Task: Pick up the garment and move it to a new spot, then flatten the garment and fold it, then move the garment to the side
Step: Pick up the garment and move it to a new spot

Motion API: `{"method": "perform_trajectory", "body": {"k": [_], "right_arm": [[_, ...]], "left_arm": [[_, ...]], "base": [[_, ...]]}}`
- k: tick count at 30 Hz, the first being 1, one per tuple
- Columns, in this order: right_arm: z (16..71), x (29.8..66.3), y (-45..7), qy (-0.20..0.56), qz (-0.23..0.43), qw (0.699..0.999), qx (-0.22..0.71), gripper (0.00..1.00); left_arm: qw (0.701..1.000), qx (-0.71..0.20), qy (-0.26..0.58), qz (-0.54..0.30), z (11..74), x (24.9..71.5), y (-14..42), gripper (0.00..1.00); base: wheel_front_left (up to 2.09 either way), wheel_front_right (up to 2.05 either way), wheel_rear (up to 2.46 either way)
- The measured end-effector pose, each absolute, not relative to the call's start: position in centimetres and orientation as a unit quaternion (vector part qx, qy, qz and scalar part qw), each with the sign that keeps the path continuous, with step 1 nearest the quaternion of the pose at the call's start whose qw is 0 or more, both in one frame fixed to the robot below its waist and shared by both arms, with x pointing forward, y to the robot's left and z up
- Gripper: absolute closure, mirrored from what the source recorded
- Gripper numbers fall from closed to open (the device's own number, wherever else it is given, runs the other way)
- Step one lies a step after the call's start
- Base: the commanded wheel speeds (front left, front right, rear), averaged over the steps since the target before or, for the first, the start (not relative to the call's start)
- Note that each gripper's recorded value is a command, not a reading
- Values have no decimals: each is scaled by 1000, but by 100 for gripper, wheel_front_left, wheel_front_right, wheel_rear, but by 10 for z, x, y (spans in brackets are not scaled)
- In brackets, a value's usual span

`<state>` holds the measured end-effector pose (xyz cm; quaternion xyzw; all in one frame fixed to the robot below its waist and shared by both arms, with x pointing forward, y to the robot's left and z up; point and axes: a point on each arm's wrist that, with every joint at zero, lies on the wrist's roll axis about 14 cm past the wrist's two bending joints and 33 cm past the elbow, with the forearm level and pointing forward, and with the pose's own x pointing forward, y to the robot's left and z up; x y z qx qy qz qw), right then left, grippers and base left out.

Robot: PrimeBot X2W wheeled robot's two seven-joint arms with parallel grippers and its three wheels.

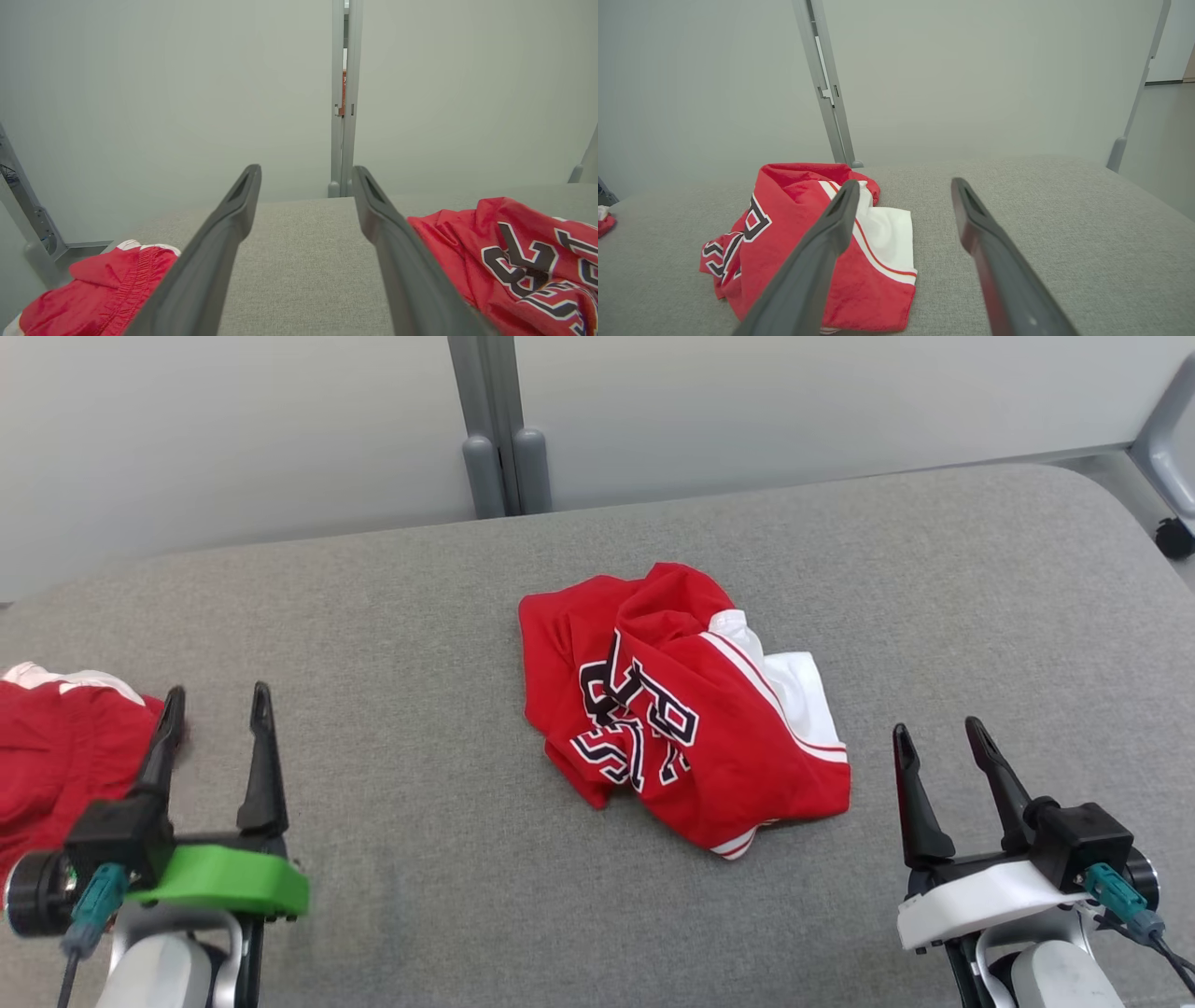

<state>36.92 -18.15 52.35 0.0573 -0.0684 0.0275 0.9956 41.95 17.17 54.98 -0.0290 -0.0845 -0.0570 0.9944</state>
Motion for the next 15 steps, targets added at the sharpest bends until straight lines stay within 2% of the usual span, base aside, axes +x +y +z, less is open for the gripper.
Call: {"method": "perform_trajectory", "body": {"k": [7,15], "right_arm": [[528,366,-172,-74,42,995,55,0],[527,363,-168,-73,48,995,54,0]], "left_arm": [[997,-32,-70,-8,534,380,203,0],[998,-43,-44,-24,513,358,195,0]], "base": [[0,0,0],[0,0,0]]}}
